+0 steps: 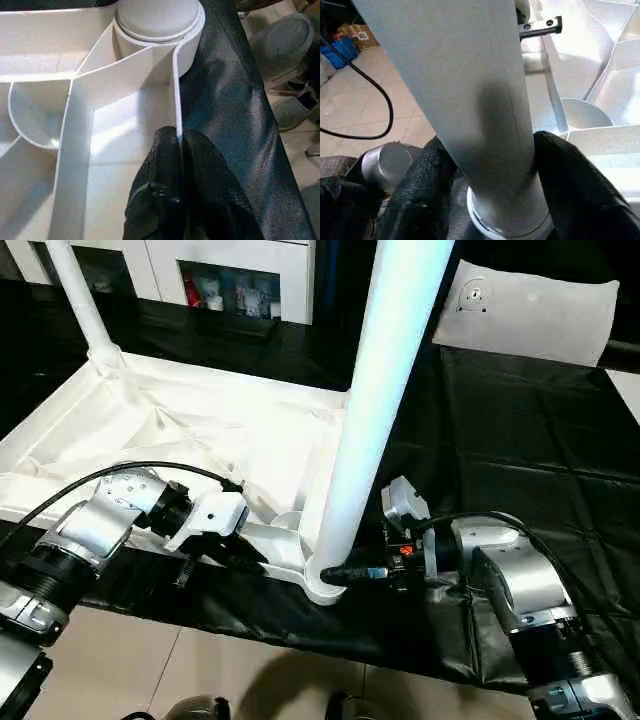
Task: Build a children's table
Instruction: Rotate leg to tighten
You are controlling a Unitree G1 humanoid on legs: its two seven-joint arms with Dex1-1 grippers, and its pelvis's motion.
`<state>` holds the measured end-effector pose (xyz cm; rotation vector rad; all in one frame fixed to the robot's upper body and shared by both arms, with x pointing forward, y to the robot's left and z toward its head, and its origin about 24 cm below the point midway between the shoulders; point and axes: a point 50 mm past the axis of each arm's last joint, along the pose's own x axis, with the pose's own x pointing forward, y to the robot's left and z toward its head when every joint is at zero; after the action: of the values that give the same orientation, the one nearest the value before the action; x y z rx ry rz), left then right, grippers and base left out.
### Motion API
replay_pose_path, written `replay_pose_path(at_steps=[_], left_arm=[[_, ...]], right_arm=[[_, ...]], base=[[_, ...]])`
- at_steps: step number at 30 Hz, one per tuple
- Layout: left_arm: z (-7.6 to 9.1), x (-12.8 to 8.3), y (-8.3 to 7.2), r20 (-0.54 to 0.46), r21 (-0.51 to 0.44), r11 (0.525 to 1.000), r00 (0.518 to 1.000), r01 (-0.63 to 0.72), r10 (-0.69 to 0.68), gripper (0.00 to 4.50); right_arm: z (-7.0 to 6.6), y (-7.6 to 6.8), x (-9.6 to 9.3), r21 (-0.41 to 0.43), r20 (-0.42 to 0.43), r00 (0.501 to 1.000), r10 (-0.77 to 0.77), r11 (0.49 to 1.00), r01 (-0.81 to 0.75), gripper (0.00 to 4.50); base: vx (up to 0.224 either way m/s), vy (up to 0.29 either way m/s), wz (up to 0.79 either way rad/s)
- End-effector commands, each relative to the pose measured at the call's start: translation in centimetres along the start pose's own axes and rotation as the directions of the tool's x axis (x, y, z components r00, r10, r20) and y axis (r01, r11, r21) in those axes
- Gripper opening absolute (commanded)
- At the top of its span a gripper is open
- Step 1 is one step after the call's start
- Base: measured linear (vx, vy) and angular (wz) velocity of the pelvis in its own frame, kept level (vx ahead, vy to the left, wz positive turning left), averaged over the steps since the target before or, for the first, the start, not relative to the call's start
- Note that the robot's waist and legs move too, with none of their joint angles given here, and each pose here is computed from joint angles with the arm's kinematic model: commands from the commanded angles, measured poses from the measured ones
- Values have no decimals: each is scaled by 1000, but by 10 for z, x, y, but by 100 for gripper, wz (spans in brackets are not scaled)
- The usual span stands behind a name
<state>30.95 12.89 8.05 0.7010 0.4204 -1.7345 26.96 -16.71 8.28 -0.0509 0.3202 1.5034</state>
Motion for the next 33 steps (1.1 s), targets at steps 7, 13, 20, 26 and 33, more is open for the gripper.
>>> replay_pose_path(at_steps=[7,13,20,26,33], left_arm=[[-9,16,1,-36,-97,995,999,-37,33,0],[9,37,17,75,-236,950,971,-203,226,0],[31,56,40,75,-398,823,880,-404,468,0],[45,59,52,17,-464,705,791,-536,612,0],[45,57,51,9,-447,710,791,-544,611,0]], right_arm=[[4,6,8,56,93,994,-49,997,44,204],[-5,-1,36,151,57,928,-369,921,358,203],[3,-14,70,272,29,780,-625,756,596,198],[10,-20,92,387,-3,655,-755,603,697,196],[12,-19,92,375,10,649,-761,605,703,267]], base=[[0,0,0],[0,0,0],[-14,10,-2],[0,0,0],[0,0,0]])
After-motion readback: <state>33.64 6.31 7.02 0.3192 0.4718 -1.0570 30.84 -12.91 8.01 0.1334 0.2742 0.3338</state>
